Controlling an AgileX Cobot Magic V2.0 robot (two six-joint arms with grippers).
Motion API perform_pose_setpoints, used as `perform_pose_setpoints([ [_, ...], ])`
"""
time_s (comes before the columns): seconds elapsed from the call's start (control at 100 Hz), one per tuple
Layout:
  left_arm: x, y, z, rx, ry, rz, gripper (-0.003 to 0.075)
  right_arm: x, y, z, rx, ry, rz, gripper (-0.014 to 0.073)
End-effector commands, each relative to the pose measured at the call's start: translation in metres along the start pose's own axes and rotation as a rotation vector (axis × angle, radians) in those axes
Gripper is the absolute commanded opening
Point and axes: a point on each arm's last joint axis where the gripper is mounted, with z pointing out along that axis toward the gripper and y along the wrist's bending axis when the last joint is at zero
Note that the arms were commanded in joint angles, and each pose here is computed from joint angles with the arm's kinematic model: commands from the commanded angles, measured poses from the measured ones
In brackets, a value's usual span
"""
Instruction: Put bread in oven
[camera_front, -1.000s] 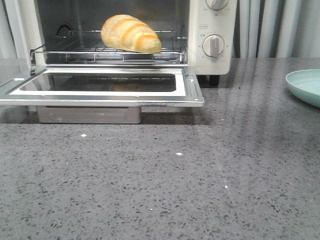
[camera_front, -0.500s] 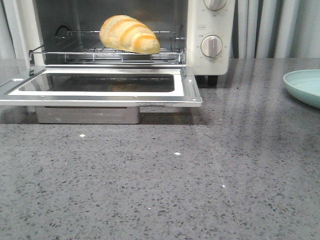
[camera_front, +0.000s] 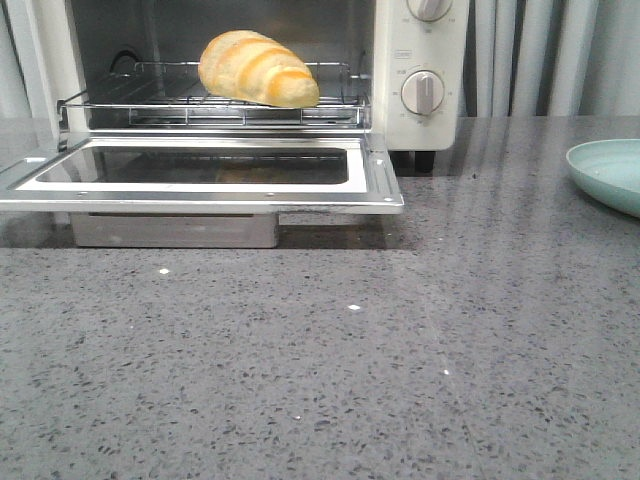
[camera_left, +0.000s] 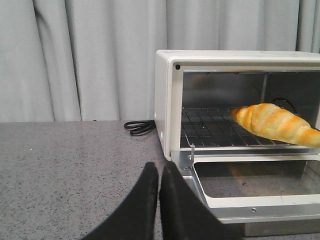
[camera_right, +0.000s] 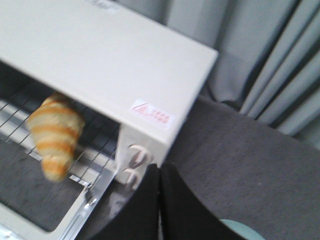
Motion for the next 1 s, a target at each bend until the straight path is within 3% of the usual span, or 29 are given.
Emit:
perform_pose_setpoints([
  [0.0,-0.016,-0.001,-0.007,0.007,-0.122,-0.006,-0.0021,-0.014,-0.026,-0.024,0.096,-0.199,0.038,-0.0068],
  [0.26,-0.016,-0.001,-0.007,0.007,-0.122,-0.006,-0.0021,0.025,-0.041,-0.03,0.189,-0.384,0.044,-0.0068],
  [0.59,-0.016,-0.001,-0.007,0.007,-0.122,-0.006,-0.0021,0.152,-0.021,-0.026,0.2,-0.303,0.08,-0.0068],
  [0.75,-0.016,-0.001,-0.007,0.007,-0.122,-0.006,-0.0021,0.206,-0.013,-0.031,0.245,-0.336,0.152,-0.0068],
  [0.99,-0.016,-0.001,-0.007,0.007,-0.122,-0.006,-0.0021,0.279,0.004,-0.032,0.317,-0.389,0.161,-0.0068],
])
